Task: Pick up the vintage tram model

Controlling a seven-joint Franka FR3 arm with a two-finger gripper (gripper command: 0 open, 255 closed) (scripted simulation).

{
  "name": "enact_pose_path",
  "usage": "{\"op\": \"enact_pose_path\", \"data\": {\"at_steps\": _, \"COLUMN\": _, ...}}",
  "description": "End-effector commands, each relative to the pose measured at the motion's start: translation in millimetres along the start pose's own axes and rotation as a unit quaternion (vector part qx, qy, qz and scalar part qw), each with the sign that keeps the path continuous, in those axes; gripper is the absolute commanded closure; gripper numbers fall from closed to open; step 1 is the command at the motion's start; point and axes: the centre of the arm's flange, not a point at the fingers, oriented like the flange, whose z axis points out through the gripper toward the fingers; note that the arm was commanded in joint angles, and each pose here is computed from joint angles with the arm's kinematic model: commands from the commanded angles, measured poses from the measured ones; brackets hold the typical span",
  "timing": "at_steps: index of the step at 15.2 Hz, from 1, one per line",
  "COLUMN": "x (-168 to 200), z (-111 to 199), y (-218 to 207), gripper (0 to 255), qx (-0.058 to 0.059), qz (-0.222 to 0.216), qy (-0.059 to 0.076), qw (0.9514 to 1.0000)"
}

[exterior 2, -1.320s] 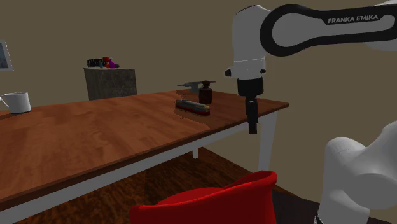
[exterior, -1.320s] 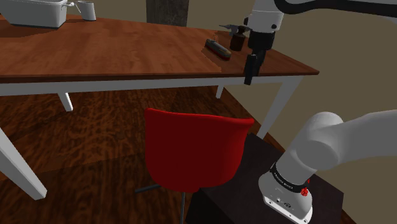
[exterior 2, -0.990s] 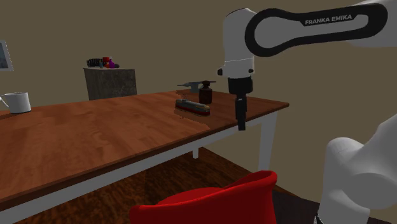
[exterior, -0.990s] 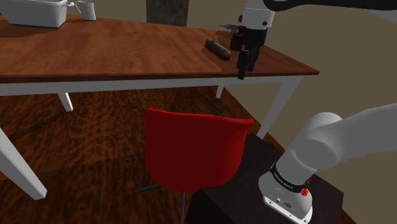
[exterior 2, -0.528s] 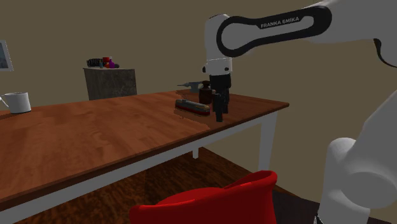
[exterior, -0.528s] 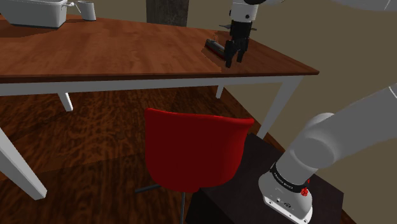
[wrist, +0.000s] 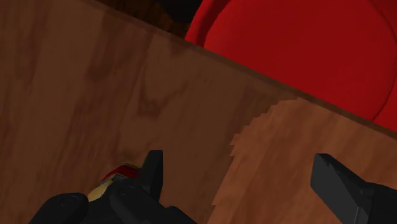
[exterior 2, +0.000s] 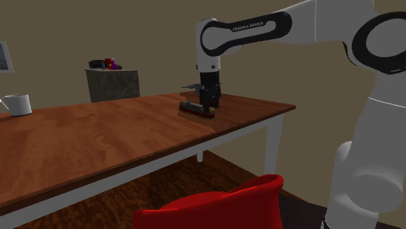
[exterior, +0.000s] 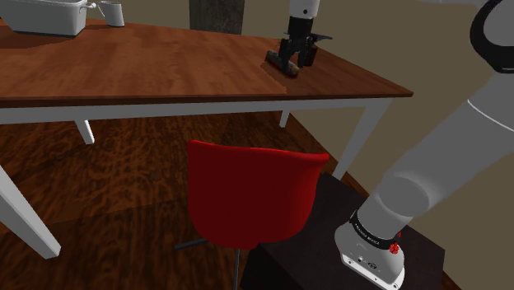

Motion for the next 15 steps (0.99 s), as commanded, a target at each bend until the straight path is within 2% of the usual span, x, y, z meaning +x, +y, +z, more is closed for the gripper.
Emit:
{"op": "enact_pose_path", "data": {"at_steps": 1, "x": 20.5, "z": -1.3, "y": 15.1, "gripper": 0, "qx": 0.001, "qz": 0.014, "qy": 0.003, "qw": 0.9999}}
{"op": "enact_pose_path", "data": {"at_steps": 13, "x": 133.7, "z": -18.6, "y": 118.3, "gripper": 0, "qx": 0.008, "qz": 0.096, "qy": 0.020, "qw": 0.9951}}
{"op": "enact_pose_path", "data": {"at_steps": 15, "x": 134.2, "z": -8.1, "y": 117.7, "gripper": 0, "qx": 0.008, "qz": 0.096, "qy": 0.020, "qw": 0.9951}}
